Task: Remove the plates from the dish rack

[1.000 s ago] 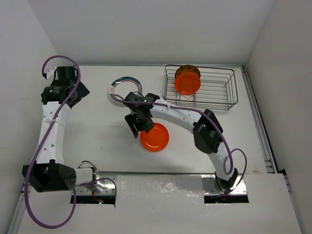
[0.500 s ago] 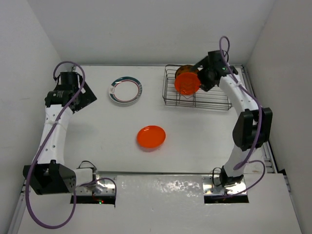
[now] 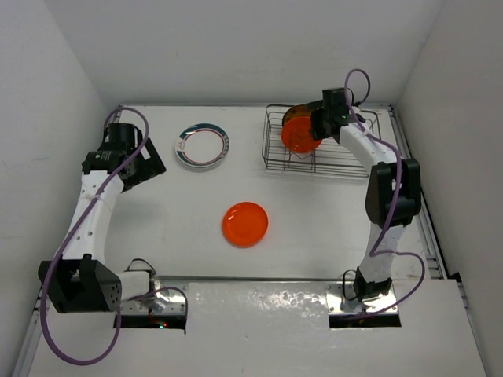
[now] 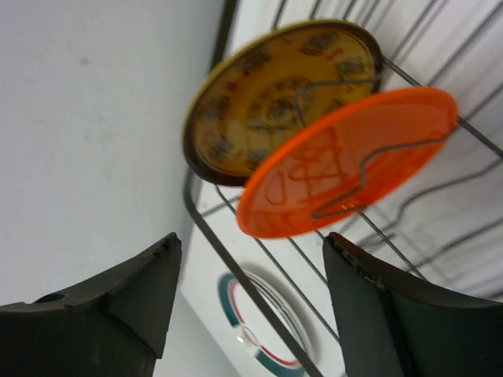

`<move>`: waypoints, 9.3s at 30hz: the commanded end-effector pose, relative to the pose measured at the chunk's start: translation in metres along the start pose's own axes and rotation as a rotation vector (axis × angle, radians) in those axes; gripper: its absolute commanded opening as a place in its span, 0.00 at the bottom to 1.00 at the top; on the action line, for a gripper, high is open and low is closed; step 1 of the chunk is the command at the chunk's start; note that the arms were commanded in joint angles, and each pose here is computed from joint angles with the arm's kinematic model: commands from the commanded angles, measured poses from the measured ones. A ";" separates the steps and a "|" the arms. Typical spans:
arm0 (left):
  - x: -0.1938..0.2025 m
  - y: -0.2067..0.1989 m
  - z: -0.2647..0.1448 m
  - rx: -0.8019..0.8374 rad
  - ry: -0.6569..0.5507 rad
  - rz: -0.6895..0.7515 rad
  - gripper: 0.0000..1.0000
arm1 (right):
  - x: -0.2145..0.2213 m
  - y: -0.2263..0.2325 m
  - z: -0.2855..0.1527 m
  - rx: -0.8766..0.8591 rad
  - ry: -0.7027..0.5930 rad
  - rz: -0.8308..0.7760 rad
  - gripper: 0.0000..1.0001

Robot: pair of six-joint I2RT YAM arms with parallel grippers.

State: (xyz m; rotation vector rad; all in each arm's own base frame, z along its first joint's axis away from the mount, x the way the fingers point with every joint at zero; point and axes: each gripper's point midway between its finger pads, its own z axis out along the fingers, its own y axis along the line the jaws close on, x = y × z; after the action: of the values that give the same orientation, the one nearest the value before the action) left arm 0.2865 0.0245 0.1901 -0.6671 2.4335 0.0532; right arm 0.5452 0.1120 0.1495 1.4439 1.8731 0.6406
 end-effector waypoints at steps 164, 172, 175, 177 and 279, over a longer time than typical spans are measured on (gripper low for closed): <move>0.020 -0.021 0.025 0.043 0.060 0.126 1.00 | -0.051 0.096 0.054 -0.242 -0.016 0.443 0.07; 0.018 -0.022 0.020 0.054 0.050 0.124 1.00 | -0.055 0.143 0.002 -0.408 0.055 0.483 0.00; 0.017 -0.021 0.018 0.053 0.041 0.119 1.00 | -0.061 0.168 -0.031 -0.510 0.072 0.487 0.00; 0.015 -0.018 0.016 0.040 0.027 0.115 1.00 | -0.067 0.189 -0.065 -0.604 0.086 0.491 0.00; -0.021 0.026 -0.087 -0.053 -0.462 0.023 1.00 | -0.122 -0.120 -0.391 0.278 -0.255 -1.416 0.99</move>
State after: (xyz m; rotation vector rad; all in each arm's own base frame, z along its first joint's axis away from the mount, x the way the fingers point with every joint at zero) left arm 0.2392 0.0373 0.2725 -0.5438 2.0057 0.2296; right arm 0.2079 -0.0176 0.3523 0.0564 2.1525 -0.4164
